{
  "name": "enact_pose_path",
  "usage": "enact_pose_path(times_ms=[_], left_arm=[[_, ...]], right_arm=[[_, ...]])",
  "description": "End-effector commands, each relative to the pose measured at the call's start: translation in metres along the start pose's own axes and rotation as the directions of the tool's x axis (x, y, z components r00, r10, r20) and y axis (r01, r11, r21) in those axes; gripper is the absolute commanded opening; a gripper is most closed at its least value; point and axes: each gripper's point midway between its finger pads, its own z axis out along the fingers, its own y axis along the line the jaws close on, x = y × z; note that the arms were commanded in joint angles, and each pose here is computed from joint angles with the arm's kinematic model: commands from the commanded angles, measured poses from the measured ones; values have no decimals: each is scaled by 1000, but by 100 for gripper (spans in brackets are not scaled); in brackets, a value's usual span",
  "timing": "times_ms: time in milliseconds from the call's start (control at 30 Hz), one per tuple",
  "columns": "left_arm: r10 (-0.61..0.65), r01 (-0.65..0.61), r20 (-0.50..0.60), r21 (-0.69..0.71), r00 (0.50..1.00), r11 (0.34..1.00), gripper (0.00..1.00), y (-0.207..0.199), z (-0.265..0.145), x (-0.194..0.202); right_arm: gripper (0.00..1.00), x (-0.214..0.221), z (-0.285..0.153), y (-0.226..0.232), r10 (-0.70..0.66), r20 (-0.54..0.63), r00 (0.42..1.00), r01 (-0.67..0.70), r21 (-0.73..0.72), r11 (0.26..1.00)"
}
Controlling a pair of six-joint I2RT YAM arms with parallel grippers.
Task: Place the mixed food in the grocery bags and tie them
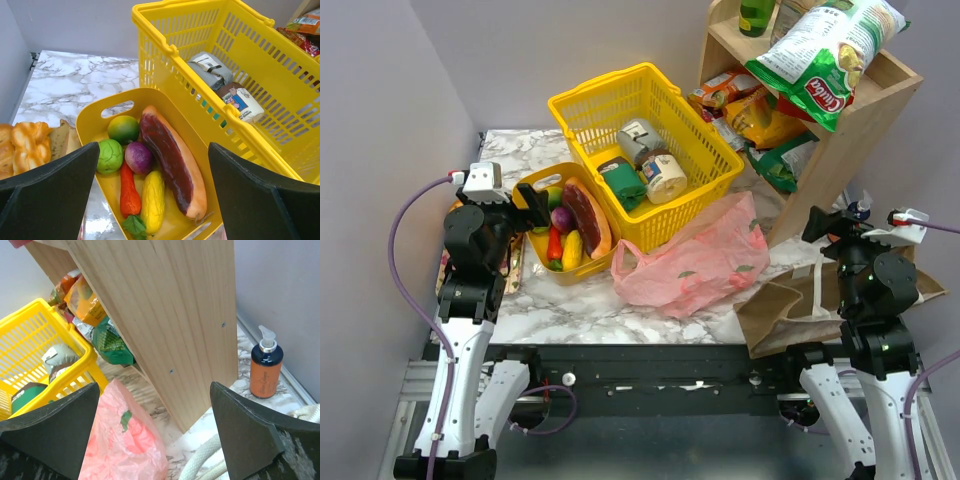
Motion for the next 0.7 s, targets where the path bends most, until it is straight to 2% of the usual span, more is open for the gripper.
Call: enact_pose_path(times_ms=[0, 133, 267, 367, 400, 433, 500, 600, 633, 667], left_arm=[[-7, 7, 32, 12, 999, 1000, 99, -3, -2, -8], [-24, 23, 38, 27, 999, 999, 99, -7, -2, -11], [7, -10, 20, 128, 1000, 992, 99, -25, 1, -10], [42, -41, -1, 193, 999, 980, 99, -47, 4, -13], [84, -75, -21, 273, 996, 959, 99, -75, -1, -7], [109, -101, -17, 252, 994, 963, 99, -79, 0, -9], [160, -146, -11, 358, 987, 922, 99, -118, -6, -13], [185, -138, -18, 596, 983, 791, 99, -194, -26, -5], [202, -129, -27, 687, 979, 715, 99, -225, -43, 4], [210, -125, -24, 734, 978, 667, 99, -243, -51, 3]], right_arm=[[100, -1, -7, -2, 8, -32, 999, -7, 11, 1000], [100, -1, -7, 3, -29, -51, 998, 28, -21, 999], [100, 6, -4, 3, -48, -86, 995, 46, -16, 999], [100, 9, -2, 3, -51, -99, 994, 50, -15, 999], [100, 9, -2, 3, -52, -101, 994, 50, -16, 999], [100, 9, -1, 4, -50, -101, 994, 49, -17, 999], [100, 5, -2, 5, -47, -95, 994, 45, -20, 999], [100, 2, -3, 4, -45, -94, 995, 45, -12, 999], [100, 0, -5, 3, -37, -103, 994, 37, 1, 999], [100, -2, -6, 1, -29, -101, 994, 31, 12, 999]])
